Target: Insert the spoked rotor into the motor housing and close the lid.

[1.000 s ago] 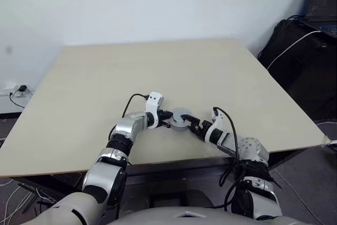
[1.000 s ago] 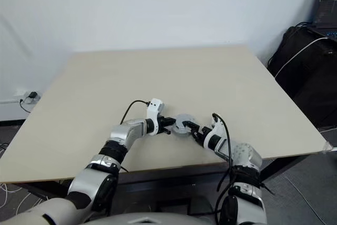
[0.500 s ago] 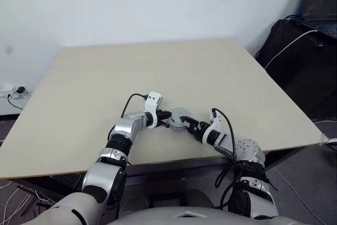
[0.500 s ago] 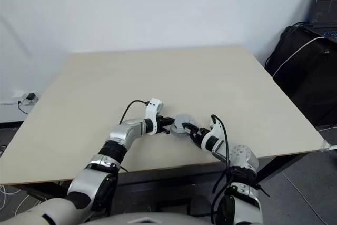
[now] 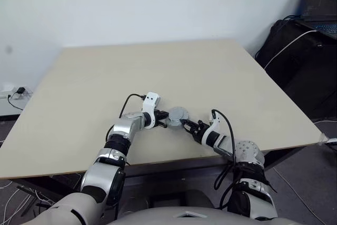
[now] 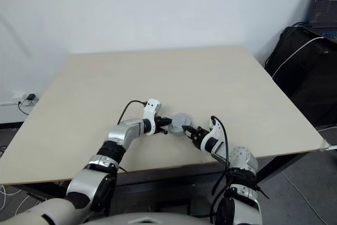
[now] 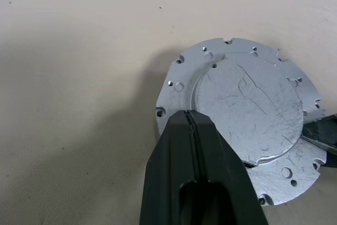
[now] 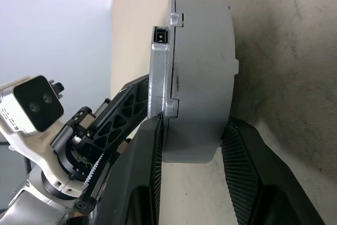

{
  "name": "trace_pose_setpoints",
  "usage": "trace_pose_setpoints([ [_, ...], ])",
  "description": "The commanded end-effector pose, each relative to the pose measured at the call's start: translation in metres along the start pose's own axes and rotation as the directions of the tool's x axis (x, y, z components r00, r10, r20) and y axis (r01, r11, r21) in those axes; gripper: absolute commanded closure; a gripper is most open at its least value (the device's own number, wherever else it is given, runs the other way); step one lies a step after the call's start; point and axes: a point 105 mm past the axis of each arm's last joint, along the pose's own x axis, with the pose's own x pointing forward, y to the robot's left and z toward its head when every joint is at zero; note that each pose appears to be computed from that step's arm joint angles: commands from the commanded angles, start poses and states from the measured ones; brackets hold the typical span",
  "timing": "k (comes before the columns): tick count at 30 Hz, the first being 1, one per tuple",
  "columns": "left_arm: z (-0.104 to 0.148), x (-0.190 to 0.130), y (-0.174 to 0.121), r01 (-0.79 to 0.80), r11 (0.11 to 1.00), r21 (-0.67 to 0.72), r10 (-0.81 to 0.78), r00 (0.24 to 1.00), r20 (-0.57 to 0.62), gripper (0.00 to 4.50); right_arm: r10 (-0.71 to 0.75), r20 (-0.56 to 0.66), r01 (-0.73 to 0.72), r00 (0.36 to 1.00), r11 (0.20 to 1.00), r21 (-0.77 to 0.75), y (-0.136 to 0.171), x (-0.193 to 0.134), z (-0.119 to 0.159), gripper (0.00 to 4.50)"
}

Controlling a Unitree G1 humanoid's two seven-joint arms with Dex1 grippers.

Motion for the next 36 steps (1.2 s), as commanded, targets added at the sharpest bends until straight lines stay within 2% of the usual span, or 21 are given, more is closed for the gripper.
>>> trace_pose_setpoints([
  [1,-0.005,0.012,-0.029,0.109,0.994,-0.006,-0.109,0.994,-0.016,4.50,0.069,-0.008,-0.069,0.998,0.997,-0.019,0.021,0.013,-0.003,3.21],
  [3,0.000,0.011,-0.030,0.111,0.994,-0.014,-0.111,0.994,0.014,4.50,0.070,-0.010,-0.070,0.998,0.997,-0.019,0.021,0.012,-0.005,3.21],
  [6,0.016,0.006,-0.024,0.054,0.998,-0.034,-0.048,0.990,0.135,4.50,0.069,-0.006,-0.069,0.998,0.998,-0.011,0.019,0.010,-0.007,3.21],
  [10,0.048,-0.016,-0.011,-0.060,0.990,-0.128,0.107,0.907,0.407,4.50,0.102,0.017,-0.102,0.995,0.995,0.010,0.021,0.007,-0.008,3.21],
  [14,0.050,-0.036,-0.006,-0.066,0.972,-0.224,0.171,0.855,0.490,4.50,0.146,0.040,-0.147,0.989,0.989,0.024,0.026,0.004,-0.008,3.21],
  [17,0.043,-0.066,0.011,-0.067,0.940,-0.335,0.264,0.764,0.589,4.50,0.200,0.070,-0.204,0.977,0.978,0.042,0.032,0.001,-0.007,3.21],
  [20,0.028,-0.086,0.019,-0.026,0.905,-0.425,0.308,0.728,0.612,4.50,0.235,0.097,-0.240,0.967,0.970,0.049,0.037,0.000,-0.005,3.21],
  [23,0.007,-0.100,0.016,0.074,0.859,-0.507,0.299,0.731,0.613,4.50,0.301,0.121,-0.309,0.946,0.950,0.053,0.047,-0.003,-0.003,3.21],
  [25,-0.007,-0.102,0.009,0.075,0.864,-0.497,0.270,0.766,0.584,4.50,0.340,0.108,-0.347,0.934,0.937,0.048,0.055,-0.005,-0.005,3.21],
  [28,-0.028,-0.103,-0.006,0.176,0.808,-0.562,0.214,0.801,0.559,4.50,0.391,0.090,-0.395,0.916,0.918,0.033,0.066,-0.006,-0.006,3.21],
  [31,-0.036,-0.105,-0.015,0.273,0.733,-0.623,0.186,0.800,0.570,3.89,0.421,0.080,-0.423,0.904,0.906,0.018,0.075,-0.007,-0.006,3.21],
  [36,-0.037,-0.108,-0.039,0.461,0.593,-0.660,0.097,0.772,0.628,2.25,0.441,0.050,-0.442,0.896,0.897,-0.006,0.086,-0.009,-0.009,3.21],
])
